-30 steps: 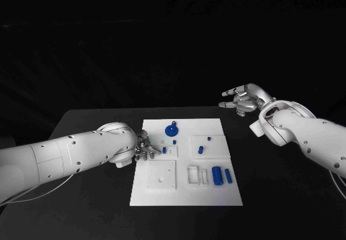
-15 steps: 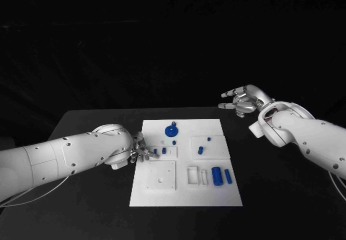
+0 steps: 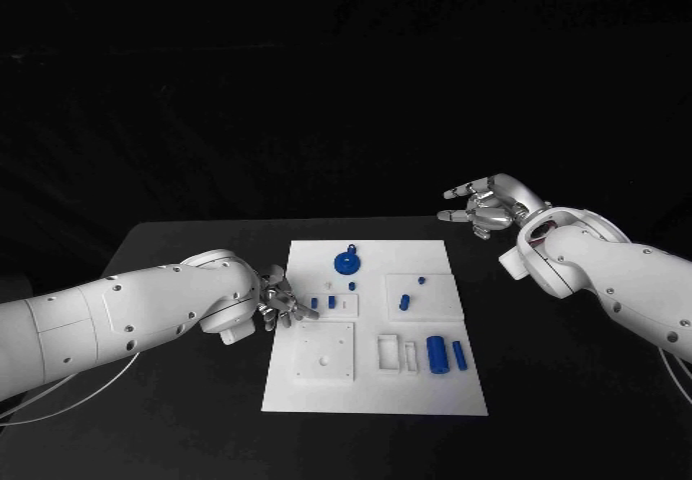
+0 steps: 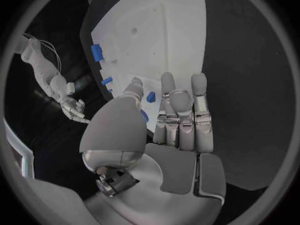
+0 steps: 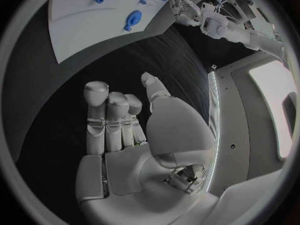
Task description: Assemble the parts on the task board
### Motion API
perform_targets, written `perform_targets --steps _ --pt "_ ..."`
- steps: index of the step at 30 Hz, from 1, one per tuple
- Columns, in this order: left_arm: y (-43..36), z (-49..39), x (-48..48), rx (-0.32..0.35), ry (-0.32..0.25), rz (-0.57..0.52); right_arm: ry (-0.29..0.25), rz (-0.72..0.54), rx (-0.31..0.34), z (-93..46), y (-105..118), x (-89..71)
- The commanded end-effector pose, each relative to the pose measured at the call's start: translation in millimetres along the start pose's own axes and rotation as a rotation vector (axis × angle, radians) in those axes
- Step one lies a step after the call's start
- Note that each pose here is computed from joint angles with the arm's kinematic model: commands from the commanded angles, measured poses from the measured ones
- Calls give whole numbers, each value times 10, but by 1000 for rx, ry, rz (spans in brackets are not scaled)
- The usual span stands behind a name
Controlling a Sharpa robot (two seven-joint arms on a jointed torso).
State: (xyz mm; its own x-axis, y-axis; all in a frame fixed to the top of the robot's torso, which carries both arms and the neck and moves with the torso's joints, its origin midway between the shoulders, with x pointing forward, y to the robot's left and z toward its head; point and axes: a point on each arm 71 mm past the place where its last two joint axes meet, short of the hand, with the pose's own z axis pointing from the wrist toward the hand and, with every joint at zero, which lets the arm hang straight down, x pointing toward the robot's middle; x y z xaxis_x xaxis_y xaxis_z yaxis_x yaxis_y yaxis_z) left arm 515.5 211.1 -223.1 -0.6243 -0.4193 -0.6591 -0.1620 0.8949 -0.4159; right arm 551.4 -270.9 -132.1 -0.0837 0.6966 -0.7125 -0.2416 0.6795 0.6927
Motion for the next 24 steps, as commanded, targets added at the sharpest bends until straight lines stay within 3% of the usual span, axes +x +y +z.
perform_targets --steps 1,9,14,19,24 --pt "-123 -51 -90 136 -91 -28 6 2 -1 -3 -8 5" --pt "-311 -173 -243 337 -302 39 3 3 0 1 -18 6" --pt "-389 -236 -319 429 -396 38 3 3 2 3 -24 6" --pt "-463 -261 -368 483 -448 34 3 4 2 6 -25 10" --pt "-611 -235 -364 549 -475 68 5 6 0 12 -13 24"
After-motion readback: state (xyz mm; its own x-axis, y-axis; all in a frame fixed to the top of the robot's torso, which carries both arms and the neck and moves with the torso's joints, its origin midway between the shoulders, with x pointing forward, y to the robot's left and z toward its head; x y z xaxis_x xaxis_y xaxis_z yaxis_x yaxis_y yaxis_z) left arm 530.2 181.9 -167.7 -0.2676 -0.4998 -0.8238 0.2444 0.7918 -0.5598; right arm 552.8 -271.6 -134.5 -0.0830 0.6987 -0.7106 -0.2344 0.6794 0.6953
